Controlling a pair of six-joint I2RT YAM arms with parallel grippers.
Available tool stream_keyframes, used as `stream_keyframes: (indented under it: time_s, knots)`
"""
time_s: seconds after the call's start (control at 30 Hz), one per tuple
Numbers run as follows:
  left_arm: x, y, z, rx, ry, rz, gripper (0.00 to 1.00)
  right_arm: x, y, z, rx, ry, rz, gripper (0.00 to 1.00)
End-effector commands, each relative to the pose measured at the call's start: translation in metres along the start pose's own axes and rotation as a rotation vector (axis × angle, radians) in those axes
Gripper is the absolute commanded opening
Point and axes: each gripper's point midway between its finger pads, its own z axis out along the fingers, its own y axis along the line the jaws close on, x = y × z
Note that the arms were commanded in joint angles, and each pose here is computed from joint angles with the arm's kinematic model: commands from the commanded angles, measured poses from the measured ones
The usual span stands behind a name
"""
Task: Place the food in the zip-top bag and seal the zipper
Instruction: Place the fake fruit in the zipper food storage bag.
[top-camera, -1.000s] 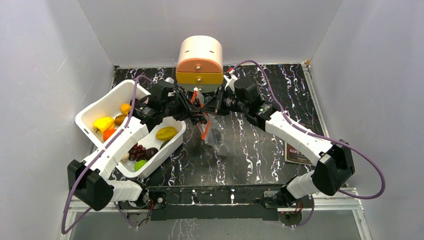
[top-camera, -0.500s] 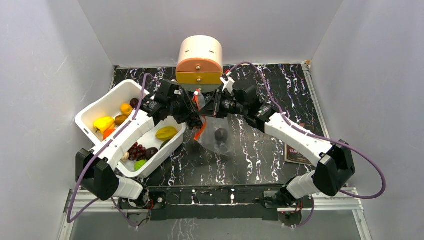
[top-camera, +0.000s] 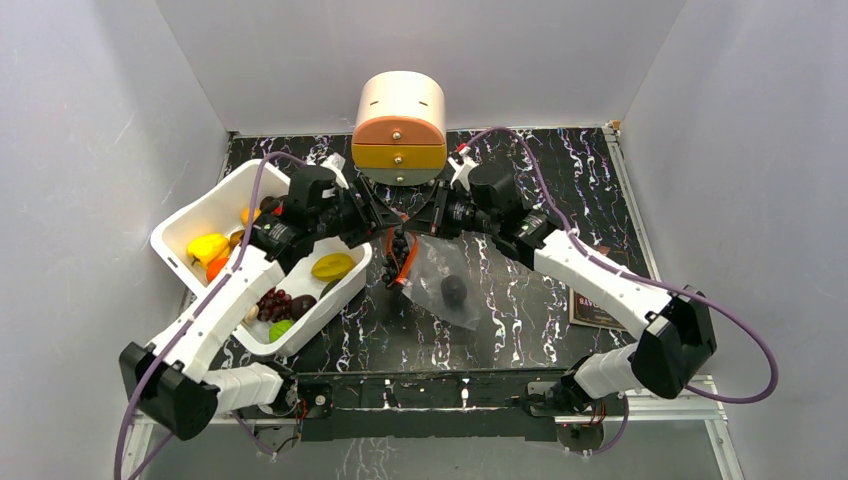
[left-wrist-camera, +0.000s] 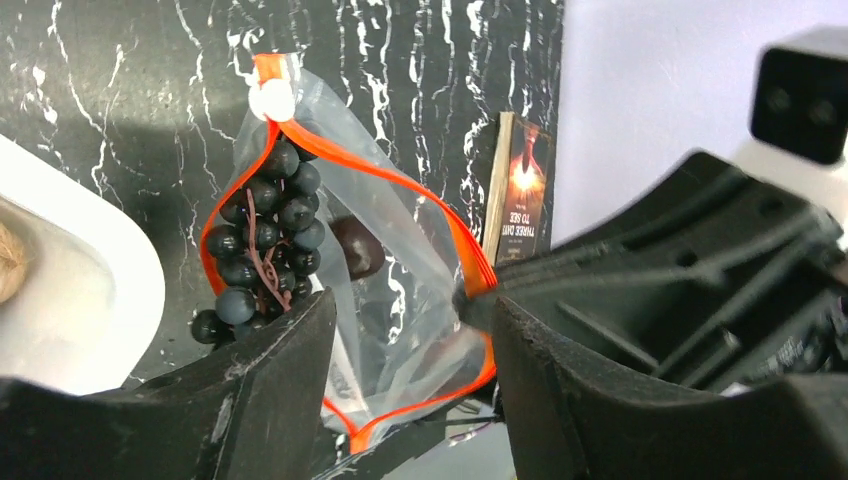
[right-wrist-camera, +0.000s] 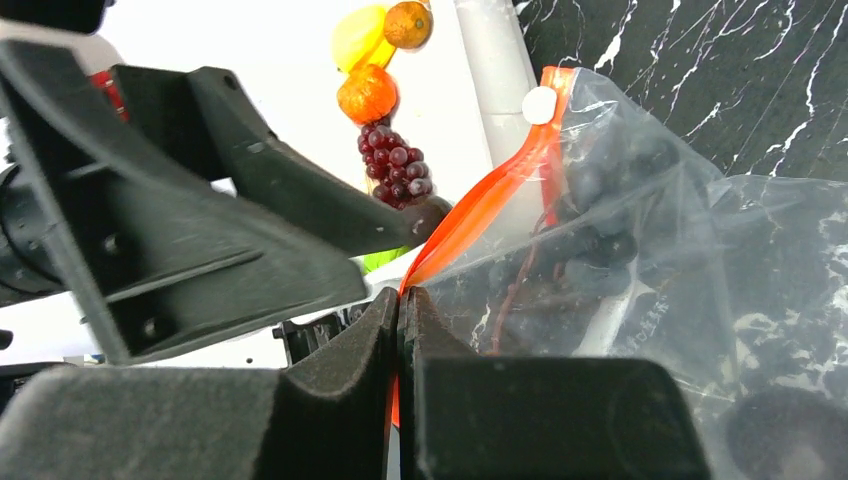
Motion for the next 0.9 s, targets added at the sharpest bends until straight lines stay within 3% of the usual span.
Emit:
stream_keyframes:
  time_s: [0.0,0.13,0.2,0.47,0.63,0.87]
  knots:
    - [0.004,-0.02,-0.031,0.109,0.0,0.182,0.58,-0.028,0.03,-0.021,-0.073,-0.136,-0.047,0.0]
    - [0.011,-0.019,-0.042,0.135,0.031,0.346,0.62,-0.037,0.036,-0.032,-0.079,-0.181,-0.052,0.0]
    - [0.016,-0.023,-0.049,0.204,0.035,0.48,0.58,-0.042,0.038,-0.039,-0.082,-0.206,-0.05,0.0]
    - [0.014,-0.027,-0.084,0.363,-0.185,0.872,0.54,-0.062,0.064,-0.063,-0.138,-0.272,-0.04,0.0]
    - [0.049,-0.022,-0.088,0.546,-0.154,1.117,0.58,-0.069,0.074,-0.072,-0.154,-0.295,-0.057,0.0]
    - [0.05,-0.008,-0.081,0.54,-0.198,1.26,0.6,-0.078,0.098,-0.092,-0.218,-0.318,-0.07,0.0]
